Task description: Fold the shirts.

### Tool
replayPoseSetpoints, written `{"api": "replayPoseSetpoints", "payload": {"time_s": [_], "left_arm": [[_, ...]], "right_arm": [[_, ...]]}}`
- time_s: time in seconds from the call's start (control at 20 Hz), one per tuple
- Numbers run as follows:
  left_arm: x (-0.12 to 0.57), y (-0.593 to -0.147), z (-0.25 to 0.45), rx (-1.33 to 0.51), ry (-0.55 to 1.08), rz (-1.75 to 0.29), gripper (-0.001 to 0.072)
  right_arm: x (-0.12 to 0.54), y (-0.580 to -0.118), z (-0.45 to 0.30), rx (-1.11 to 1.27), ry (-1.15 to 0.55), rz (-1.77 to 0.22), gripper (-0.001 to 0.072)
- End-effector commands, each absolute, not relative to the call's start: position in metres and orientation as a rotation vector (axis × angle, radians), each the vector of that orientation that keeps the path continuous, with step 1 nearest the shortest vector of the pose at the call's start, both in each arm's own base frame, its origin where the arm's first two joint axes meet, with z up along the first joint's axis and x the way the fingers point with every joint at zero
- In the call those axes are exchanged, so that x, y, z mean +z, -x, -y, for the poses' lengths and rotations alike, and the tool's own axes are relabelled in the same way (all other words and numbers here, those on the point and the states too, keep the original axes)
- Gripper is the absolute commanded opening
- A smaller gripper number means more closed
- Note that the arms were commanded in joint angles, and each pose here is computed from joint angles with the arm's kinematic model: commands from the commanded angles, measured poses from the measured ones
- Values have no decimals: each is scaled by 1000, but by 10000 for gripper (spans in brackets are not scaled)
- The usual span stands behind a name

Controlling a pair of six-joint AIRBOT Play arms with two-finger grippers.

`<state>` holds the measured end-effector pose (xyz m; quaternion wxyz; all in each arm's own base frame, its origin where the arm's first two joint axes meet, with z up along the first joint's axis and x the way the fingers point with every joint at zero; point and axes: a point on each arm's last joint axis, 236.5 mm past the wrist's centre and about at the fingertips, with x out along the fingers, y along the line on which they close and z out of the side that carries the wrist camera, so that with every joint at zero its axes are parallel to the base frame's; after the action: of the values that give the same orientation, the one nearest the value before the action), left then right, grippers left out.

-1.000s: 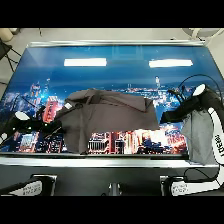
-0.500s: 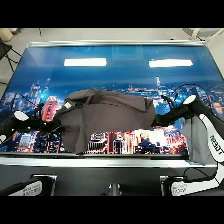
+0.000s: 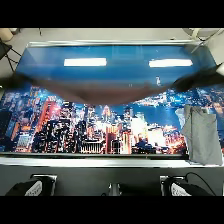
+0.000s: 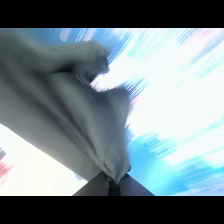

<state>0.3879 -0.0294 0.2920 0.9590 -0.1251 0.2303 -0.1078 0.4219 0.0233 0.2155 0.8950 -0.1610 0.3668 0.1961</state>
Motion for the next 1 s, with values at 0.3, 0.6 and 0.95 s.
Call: {"api": "replayPoseSetpoints", "payload": {"time_s": [0.3, 0.6, 0.95], "left_arm": [[600, -157, 56, -226, 103, 416, 28], [564, -189, 50, -199, 84, 248, 27], [366, -335, 18, -143, 149, -471, 29]], "right_arm": [[549, -188, -5, -43, 529, 155, 32], [495, -217, 0, 7, 491, -77, 32], [285, -327, 14, 250, 420, -914, 32]]}}
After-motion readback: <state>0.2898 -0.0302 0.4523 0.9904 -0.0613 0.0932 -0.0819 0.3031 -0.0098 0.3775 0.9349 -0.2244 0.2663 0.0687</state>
